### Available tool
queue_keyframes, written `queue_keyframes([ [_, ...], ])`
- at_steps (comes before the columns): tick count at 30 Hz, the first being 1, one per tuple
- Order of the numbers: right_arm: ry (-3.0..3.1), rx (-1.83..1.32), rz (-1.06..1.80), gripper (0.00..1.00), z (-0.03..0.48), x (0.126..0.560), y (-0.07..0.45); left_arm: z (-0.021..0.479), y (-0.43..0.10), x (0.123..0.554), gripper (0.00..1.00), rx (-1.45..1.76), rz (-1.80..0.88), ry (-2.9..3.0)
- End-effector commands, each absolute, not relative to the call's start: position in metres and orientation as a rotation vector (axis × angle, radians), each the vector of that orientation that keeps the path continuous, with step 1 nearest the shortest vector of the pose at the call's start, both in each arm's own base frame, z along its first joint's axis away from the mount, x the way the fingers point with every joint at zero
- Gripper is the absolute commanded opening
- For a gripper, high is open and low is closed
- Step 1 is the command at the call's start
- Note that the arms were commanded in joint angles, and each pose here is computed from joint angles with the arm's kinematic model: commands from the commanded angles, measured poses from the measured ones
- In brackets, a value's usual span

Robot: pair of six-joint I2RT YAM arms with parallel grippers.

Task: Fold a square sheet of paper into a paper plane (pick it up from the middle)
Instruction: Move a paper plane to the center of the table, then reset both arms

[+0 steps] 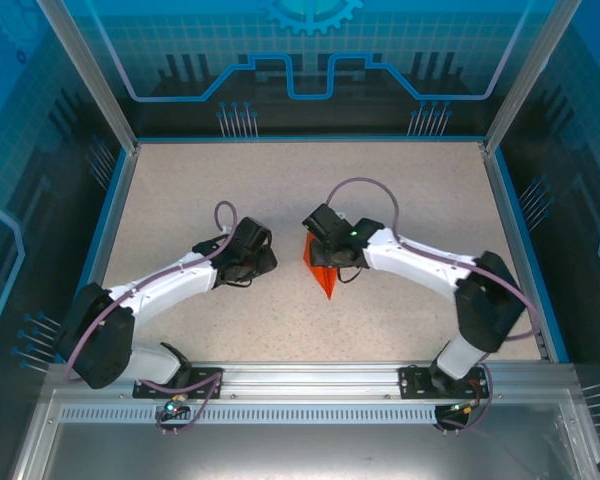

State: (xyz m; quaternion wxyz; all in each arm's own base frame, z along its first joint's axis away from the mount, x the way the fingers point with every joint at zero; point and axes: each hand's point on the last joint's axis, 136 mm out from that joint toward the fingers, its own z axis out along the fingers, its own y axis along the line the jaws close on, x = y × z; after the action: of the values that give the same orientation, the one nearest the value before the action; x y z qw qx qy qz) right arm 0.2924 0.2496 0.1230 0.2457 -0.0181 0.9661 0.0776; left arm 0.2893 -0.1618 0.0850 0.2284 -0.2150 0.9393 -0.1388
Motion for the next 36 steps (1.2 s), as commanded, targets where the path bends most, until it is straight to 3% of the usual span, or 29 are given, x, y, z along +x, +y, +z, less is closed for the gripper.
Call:
queue_keyframes([
  [1,2.459,-0.039,0.153,0.55,0.173,0.289,0.222,0.107,-0.153,0.296,0.49,-0.564,-0.360,2.519],
  [6,2.165,0.041,-0.038,0.73,0.239,0.286,0.147,0.123,-0.138,0.298,0.58,-0.513,-0.308,2.433],
  [11,2.036,0.210,-0.282,0.99,0.250,0.291,0.060,0.142,-0.113,0.301,0.75,-0.433,-0.204,2.316],
  [14,2.108,0.286,-0.372,0.99,0.213,0.296,0.015,0.148,-0.090,0.306,0.88,-0.423,-0.100,2.265],
  [18,2.162,0.269,-0.372,0.99,0.168,0.309,-0.009,0.153,-0.046,0.311,0.98,-0.473,0.106,2.203],
  [27,2.114,0.153,-0.292,0.99,0.116,0.353,-0.009,0.137,0.029,0.331,0.98,-0.534,0.313,2.160],
  [36,1.976,-0.022,-0.163,0.99,0.119,0.383,0.016,0.119,0.017,0.371,0.98,-0.284,0.291,2.030],
])
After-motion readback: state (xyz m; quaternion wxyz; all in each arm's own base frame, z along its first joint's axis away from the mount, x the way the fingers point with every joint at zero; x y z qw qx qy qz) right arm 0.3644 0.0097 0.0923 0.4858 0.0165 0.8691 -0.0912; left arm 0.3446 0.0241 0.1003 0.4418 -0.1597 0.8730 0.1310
